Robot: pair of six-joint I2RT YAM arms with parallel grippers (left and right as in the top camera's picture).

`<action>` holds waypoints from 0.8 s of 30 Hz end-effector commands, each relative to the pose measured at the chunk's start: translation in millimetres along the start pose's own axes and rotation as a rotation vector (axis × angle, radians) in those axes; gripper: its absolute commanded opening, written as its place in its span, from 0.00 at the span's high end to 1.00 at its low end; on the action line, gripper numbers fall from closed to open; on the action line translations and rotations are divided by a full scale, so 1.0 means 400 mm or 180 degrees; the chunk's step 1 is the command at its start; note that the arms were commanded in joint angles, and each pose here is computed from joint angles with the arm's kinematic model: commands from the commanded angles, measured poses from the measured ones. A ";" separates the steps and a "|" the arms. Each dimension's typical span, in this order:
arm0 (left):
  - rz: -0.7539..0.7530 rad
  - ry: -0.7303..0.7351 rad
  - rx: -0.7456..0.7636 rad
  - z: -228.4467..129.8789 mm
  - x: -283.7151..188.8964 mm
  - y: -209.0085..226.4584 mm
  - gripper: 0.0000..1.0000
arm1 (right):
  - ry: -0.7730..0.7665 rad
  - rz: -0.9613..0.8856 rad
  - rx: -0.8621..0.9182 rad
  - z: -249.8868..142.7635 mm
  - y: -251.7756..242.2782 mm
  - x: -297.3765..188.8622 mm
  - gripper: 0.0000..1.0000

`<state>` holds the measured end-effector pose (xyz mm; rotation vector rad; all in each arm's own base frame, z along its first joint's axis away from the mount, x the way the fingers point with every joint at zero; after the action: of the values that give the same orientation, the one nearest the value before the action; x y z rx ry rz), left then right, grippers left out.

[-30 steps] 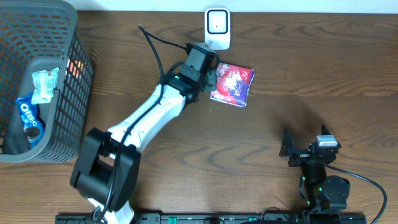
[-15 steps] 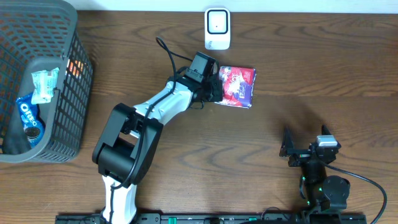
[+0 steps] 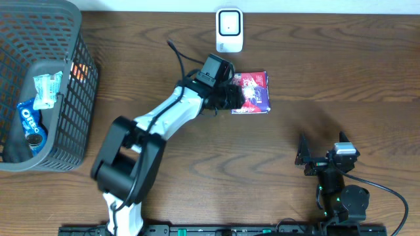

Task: Scan the item barcode
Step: 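Carry the red-purple pack forward and set it on the table, then reach the left gripper into the basket and grasp the green wipes pack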

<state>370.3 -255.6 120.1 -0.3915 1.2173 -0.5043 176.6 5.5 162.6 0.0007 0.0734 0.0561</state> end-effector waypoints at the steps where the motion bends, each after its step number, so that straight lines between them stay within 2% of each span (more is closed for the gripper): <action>1: -0.0172 -0.0455 0.0095 0.066 -0.138 -0.057 0.32 | 0.0006 0.0025 -0.0016 -0.002 0.004 0.000 0.01; 7: -0.0157 -0.1272 0.0269 0.143 -0.403 -0.049 0.32 | 0.0006 0.0025 -0.0016 -0.002 0.004 0.000 0.01; 11: 0.0141 -0.1925 0.0281 0.168 -0.610 0.013 0.32 | 0.0006 0.0027 -0.0016 -0.002 0.004 0.000 0.01; 13: 0.0552 -0.2322 0.0094 0.173 -0.714 0.075 0.32 | 0.0006 0.0027 -0.0016 -0.002 0.004 0.000 0.01; 15: 0.1212 -0.2779 -0.0277 0.166 -0.833 0.172 0.32 | 0.0006 0.0025 -0.0016 -0.002 0.004 0.000 0.01; 18: 0.2047 -0.3167 -0.0845 0.134 -0.959 0.310 0.31 | 0.0006 0.0027 -0.0016 -0.002 0.004 0.000 0.01; 21: 0.2470 -0.3271 -0.1314 0.100 -1.026 0.421 0.29 | 0.0006 0.0027 -0.0016 -0.002 0.004 0.000 0.01; 24: 0.2625 -0.3339 -0.1802 0.067 -1.066 0.511 0.29 | 0.0006 0.0025 -0.0016 -0.002 0.004 0.000 0.01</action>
<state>328.4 117.2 353.9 -0.4431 0.4007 0.5491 176.6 5.5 162.6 0.0007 0.0734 0.0561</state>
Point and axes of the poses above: each gripper's point midway between its finger pads, its own x axis out along the fingers, its own y axis along the line the jaws close on, z = x × y, the point moved 7 cm from there along -x, back along the fingers, and after that the axes turned 2 degrees about -x, right-handed, at the moved point
